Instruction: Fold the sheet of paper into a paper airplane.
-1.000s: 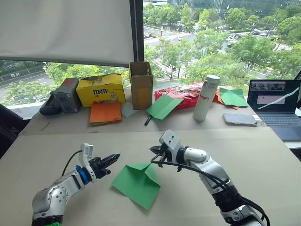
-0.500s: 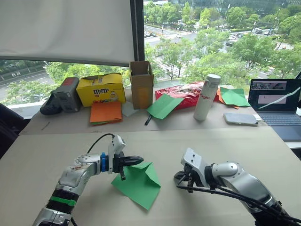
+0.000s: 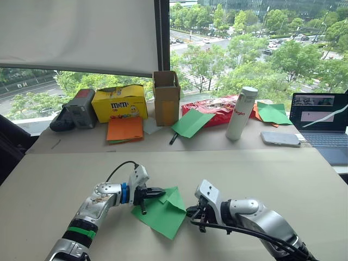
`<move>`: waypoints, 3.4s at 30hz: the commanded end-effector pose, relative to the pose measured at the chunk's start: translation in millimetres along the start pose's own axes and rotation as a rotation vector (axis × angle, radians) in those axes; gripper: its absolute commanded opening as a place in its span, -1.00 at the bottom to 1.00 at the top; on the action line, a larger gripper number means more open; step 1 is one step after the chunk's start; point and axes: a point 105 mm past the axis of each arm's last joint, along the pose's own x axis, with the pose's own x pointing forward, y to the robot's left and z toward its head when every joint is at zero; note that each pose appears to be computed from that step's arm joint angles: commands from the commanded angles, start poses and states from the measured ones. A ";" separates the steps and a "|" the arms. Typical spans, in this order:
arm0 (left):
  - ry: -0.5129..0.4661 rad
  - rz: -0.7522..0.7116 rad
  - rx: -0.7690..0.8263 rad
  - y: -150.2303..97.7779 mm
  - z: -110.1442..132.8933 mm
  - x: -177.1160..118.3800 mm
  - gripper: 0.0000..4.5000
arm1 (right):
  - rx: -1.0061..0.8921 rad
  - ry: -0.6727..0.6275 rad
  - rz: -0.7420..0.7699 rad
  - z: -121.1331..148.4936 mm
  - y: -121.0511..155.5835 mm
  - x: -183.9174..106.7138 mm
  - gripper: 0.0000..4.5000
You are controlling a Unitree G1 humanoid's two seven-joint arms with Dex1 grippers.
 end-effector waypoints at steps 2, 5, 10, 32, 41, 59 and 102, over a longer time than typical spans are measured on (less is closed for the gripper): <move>0.032 0.029 -0.019 -0.4 -12.0 -3.5 -0.98 | -0.054 -0.103 -0.017 31.6 -8.4 -2.8 -1.00; 0.021 0.018 -0.028 -6.1 -12.1 -0.7 -0.98 | -0.074 -0.128 -0.023 42.9 -12.0 -0.9 -1.00; -0.006 0.001 -0.047 -13.6 -7.6 3.4 -0.98 | -0.082 -0.145 -0.010 51.1 -11.7 9.8 -1.00; 0.023 0.033 -0.041 -16.7 -2.0 -15.6 -0.98 | -0.049 -0.116 -0.025 37.2 -22.6 50.2 -1.00; 0.026 0.112 -0.039 -2.6 2.9 -46.7 -0.98 | -0.045 -0.064 -0.014 21.7 -23.1 63.8 -1.00; -0.084 0.039 -0.113 -15.0 17.9 -23.1 -0.98 | -0.051 -0.009 -0.100 0.3 -34.5 53.5 -1.00; -0.115 0.076 -0.078 -13.5 18.3 -4.8 -0.98 | -0.020 -0.127 -0.196 -12.6 -55.8 55.8 -1.00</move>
